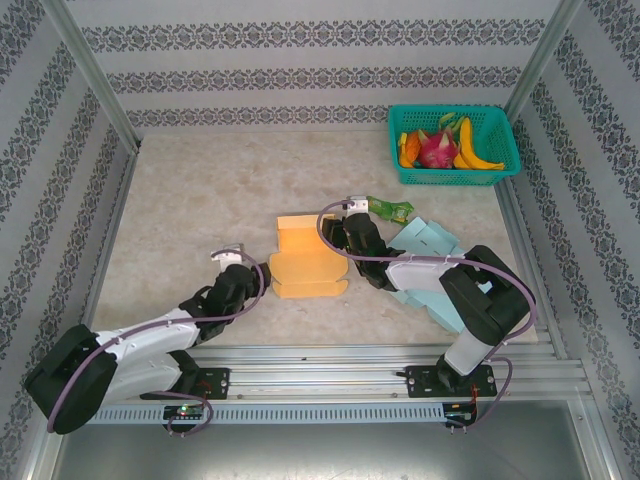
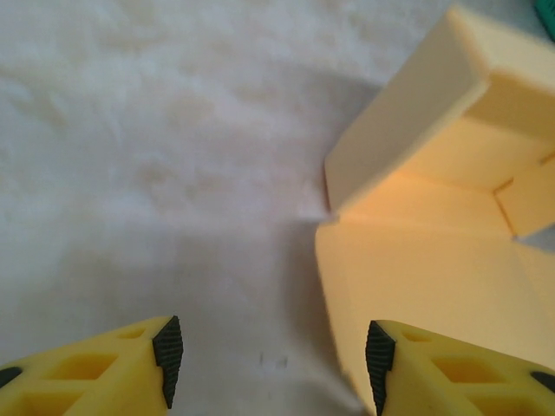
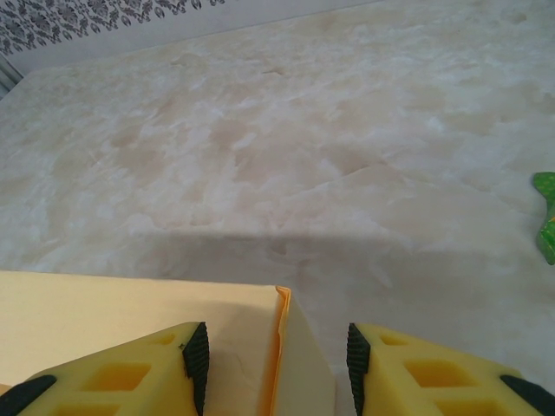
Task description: Fold the paper box
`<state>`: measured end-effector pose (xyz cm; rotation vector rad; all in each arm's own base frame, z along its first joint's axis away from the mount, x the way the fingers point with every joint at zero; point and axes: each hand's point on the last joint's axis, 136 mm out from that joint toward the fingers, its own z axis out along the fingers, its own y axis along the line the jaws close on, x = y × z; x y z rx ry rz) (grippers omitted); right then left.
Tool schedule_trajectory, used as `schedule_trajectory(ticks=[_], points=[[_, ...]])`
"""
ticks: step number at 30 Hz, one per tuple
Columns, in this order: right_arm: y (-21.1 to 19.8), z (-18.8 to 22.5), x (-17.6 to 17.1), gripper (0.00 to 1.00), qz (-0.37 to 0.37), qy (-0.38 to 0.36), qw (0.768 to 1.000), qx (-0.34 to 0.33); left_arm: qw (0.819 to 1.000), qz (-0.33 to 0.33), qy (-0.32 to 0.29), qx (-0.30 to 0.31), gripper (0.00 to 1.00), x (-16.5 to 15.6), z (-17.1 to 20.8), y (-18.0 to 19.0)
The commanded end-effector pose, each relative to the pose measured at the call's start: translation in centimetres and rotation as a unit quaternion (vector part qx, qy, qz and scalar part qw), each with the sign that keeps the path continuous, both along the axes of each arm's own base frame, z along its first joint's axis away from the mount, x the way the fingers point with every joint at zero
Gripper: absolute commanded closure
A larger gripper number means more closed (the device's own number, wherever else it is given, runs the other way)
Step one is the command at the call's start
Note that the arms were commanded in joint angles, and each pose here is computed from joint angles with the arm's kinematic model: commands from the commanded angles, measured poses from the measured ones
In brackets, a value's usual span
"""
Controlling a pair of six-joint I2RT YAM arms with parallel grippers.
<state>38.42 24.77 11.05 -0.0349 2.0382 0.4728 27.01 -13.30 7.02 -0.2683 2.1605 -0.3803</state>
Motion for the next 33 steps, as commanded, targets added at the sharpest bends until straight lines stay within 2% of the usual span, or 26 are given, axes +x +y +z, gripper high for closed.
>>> schedule_trajectory(ticks=[1,8,22,28,32,33], points=[[-1.2,-3.5,-0.8,0.53,-0.019,0.045,0.998,-0.039,0.995,-0.017,0.006,-0.099,0.39,-0.3,0.8,-2.3],[-1.3,-3.5,-1.0,0.53,-0.020,0.044,0.998,-0.040,0.991,-0.035,0.016,-0.129,0.40,-1.3,1.1,-3.7],[-1.9,-3.1,-1.4,0.53,-0.025,0.042,0.998,-0.039,0.991,-0.066,0.044,-0.105,0.52,-2.9,-0.3,-7.2],[-1.7,-3.2,-1.6,0.53,-0.021,0.045,0.998,-0.032,0.993,-0.049,0.037,-0.096,0.75,-2.2,-1.1,-7.4],[-1.3,-2.8,-1.9,0.52,-0.005,0.041,0.999,-0.022,0.997,-0.042,0.007,-0.071,1.00,-1.3,0.2,-6.9],[-1.1,-2.5,-2.0,0.51,0.002,0.039,0.999,-0.019,0.997,-0.041,0.004,-0.059,1.00,-1.2,0.6,-6.7]])
